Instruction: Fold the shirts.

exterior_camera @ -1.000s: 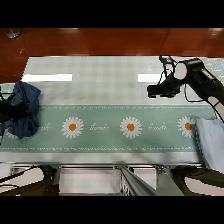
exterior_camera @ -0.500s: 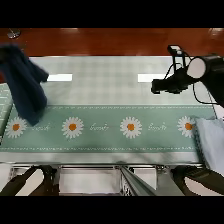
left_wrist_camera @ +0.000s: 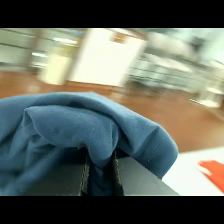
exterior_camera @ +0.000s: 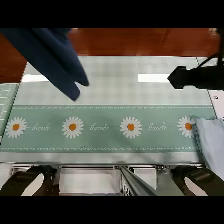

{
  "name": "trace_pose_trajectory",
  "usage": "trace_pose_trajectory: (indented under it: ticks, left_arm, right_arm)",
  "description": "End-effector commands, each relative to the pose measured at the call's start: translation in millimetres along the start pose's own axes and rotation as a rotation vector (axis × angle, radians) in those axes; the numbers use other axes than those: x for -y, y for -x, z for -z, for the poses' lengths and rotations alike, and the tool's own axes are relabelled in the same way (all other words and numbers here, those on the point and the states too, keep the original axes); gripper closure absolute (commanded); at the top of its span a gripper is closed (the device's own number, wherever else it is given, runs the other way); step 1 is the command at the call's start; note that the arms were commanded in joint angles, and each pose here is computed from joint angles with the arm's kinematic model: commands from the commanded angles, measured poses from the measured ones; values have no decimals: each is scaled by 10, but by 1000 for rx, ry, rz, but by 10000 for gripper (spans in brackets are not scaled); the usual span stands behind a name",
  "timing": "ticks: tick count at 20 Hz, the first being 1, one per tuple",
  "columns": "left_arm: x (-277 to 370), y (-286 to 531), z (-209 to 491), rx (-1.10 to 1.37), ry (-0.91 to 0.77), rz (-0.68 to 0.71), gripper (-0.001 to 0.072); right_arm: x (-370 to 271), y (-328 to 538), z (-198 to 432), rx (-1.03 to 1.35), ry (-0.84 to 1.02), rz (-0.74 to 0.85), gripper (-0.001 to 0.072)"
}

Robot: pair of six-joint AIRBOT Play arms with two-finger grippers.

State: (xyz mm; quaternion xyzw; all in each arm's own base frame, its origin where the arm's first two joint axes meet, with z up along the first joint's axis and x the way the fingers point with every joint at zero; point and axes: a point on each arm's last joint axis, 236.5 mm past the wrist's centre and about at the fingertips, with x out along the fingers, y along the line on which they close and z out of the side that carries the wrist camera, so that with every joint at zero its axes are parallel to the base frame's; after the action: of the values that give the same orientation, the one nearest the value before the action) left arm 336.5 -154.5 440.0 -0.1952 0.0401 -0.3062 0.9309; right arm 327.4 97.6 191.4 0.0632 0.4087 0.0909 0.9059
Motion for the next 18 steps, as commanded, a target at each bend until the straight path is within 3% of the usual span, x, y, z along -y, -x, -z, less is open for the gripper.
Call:
trace_pose_trajectory:
  ticks: [1, 4, 9, 15, 16, 17, 18]
  left_arm:
    - [688, -242, 356, 4, 62, 190, 682]
    - [858, -447, 1217, -124, 141, 234, 682]
    - [180, -236, 2982, -489, 237, 77, 681]
    - [-613, 769, 4506, -1082, 311, -111, 664]
    - [-688, 902, 4596, -1150, 341, -143, 457]
    - [-758, 979, 4632, -1192, 356, -165, 71]
    - [-870, 994, 4596, -1202, 351, -194, 5]
  right_arm:
    - [7, 360, 7, 62, 5, -6, 93]
    - [92, 370, 78, 37, 10, 29, 93]
    - [144, 77, 377, -49, -19, 37, 93]
    - [-232, -851, 1281, -270, -217, -161, 93]
    - [-303, -987, 1459, -330, -243, -193, 93]
    - [-359, -1087, 1565, -372, -247, -218, 93]
    - [-398, -1159, 1603, -394, -243, -236, 93]
